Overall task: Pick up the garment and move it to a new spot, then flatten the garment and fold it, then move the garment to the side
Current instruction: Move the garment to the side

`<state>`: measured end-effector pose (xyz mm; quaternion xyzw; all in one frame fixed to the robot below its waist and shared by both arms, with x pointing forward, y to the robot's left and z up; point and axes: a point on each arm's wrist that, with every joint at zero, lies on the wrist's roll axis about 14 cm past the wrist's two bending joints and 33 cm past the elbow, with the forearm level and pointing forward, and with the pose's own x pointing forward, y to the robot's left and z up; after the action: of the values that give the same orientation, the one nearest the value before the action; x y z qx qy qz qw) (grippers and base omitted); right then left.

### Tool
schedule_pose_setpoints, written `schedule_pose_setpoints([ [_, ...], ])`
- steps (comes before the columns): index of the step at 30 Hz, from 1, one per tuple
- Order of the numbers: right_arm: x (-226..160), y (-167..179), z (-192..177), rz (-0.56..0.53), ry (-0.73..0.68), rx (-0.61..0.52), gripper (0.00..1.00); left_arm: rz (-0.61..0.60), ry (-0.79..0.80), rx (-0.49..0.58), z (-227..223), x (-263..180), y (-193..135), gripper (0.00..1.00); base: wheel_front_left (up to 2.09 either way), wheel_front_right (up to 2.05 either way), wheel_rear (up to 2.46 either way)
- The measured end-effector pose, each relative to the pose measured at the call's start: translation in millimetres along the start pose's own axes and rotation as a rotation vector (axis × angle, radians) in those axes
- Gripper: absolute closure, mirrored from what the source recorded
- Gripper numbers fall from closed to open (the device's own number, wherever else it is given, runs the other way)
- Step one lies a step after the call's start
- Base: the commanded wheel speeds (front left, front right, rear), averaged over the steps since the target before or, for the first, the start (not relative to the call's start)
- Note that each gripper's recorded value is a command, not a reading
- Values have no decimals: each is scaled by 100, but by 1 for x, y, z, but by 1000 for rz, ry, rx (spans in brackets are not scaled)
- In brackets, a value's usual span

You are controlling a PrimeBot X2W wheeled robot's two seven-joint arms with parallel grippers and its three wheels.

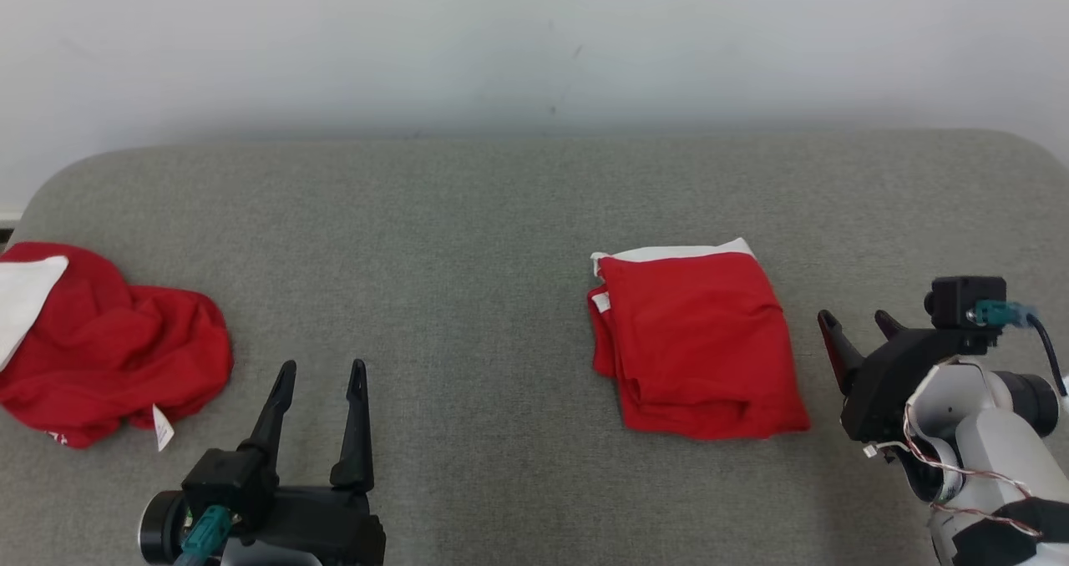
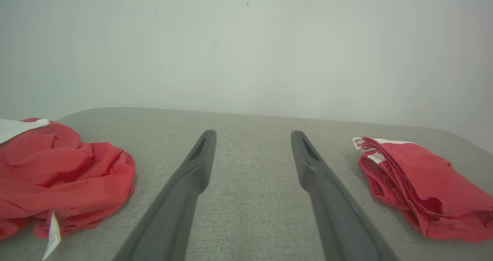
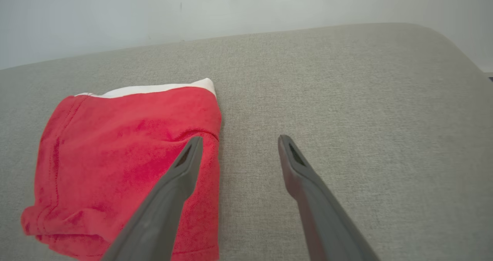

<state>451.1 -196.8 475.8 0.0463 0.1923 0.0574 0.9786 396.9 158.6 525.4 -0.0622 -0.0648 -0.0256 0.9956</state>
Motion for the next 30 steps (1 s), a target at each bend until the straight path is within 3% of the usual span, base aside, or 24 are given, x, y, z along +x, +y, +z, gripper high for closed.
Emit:
schedule_pose_setpoints([
  [6, 43, 29, -25, 77, 183, -4, 0, 46, 14, 9, -5, 1, 16, 0, 0, 0, 0],
  [12, 58, 40, -72, 94, 380, -3, 0, 93, 42, 21, -14, -5, 32, 0, 0, 0, 0],
  [16, 66, 47, -82, 109, 444, -35, 0, 113, 56, 26, -18, -7, 38, 0, 0, 0, 0],
  [17, 66, 49, -84, 115, 456, -62, 6, 119, 58, 27, -19, -7, 40, 0, 0, 0, 0],
  [18, 67, 49, -84, 120, 459, -94, 60, 121, 61, 27, -20, -7, 41, 0, 0, 0, 0],
  [19, 68, 49, -83, 125, 459, -124, 100, 120, 63, 28, -21, -6, 40, 0, 0, 0, 0],
  [24, 66, 45, -77, 149, 457, -267, 100, 104, 61, 25, -23, 2, 36, 0, 0, 0, 0],
  [30, 66, 7, -56, 109, 428, -424, 100, 44, 34, 21, -21, 26, 18, 0, 0, 0, 0],
])
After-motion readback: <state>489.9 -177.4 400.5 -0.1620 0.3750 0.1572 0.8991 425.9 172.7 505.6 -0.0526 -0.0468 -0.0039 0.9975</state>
